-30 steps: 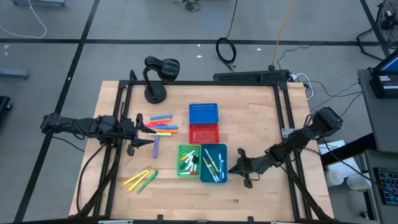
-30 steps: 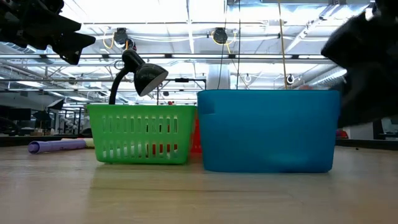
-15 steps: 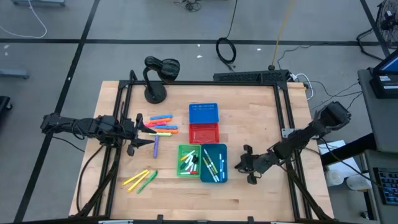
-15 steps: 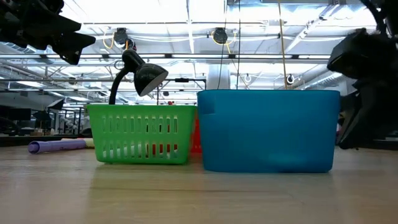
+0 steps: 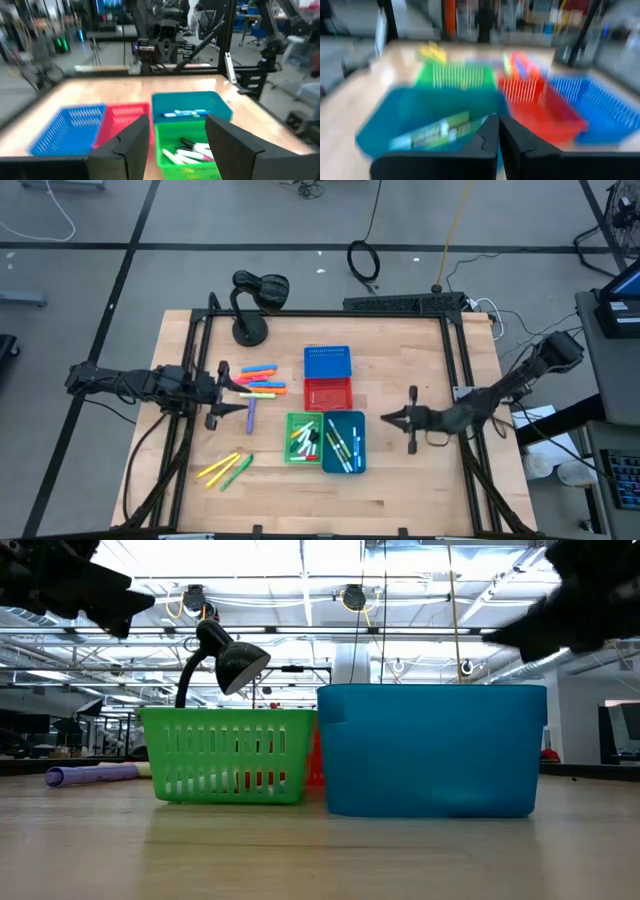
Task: Pick & Place Markers
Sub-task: Put the left yellow pen into the red bin
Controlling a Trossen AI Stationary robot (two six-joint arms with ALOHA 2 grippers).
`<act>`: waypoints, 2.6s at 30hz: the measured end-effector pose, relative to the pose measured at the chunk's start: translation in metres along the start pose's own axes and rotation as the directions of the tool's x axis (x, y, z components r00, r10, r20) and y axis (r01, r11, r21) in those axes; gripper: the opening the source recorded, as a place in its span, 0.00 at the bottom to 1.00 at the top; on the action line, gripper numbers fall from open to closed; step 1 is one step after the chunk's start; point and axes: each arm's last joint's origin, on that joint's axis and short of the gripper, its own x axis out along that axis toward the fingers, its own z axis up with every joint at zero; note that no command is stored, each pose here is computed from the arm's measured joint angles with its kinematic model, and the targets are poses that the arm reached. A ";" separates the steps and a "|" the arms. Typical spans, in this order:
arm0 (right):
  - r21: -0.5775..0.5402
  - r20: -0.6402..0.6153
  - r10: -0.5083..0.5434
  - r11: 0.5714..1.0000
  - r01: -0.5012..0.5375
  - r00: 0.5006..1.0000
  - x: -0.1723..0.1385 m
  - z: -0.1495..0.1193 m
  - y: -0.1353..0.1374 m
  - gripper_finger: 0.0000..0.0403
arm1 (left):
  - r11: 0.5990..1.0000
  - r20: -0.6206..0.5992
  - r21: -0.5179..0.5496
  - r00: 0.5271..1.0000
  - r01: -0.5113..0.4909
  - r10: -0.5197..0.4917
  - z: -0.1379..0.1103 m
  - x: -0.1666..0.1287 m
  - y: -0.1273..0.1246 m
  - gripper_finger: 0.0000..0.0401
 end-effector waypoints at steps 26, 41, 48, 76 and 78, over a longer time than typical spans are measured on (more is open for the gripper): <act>-0.075 0.389 -0.038 0.994 0.073 0.920 -0.023 0.016 -0.018 0.00 | 0.918 -0.027 -0.386 0.994 0.090 -0.109 0.018 0.016 -0.006 0.49; -0.128 0.240 0.009 0.992 0.022 0.971 -0.017 -0.002 -0.014 0.00 | 0.651 -0.928 -0.374 0.261 -0.661 -0.267 -0.023 0.079 -0.069 0.33; -0.131 0.237 0.118 0.987 -0.088 0.964 -0.017 -0.003 -0.011 0.00 | 0.621 -0.958 -0.266 0.134 -0.737 -0.252 -0.042 0.079 -0.091 0.32; -0.058 0.177 0.122 0.992 -0.114 0.977 -0.016 -0.009 -0.011 0.00 | 0.659 -0.996 -0.083 0.053 -0.748 -0.066 -0.062 0.039 -0.145 0.44; -0.044 0.173 0.122 0.992 -0.117 0.977 -0.016 -0.010 -0.011 0.00 | 0.673 -1.000 -0.024 0.011 -0.740 -0.023 -0.069 0.039 -0.147 0.44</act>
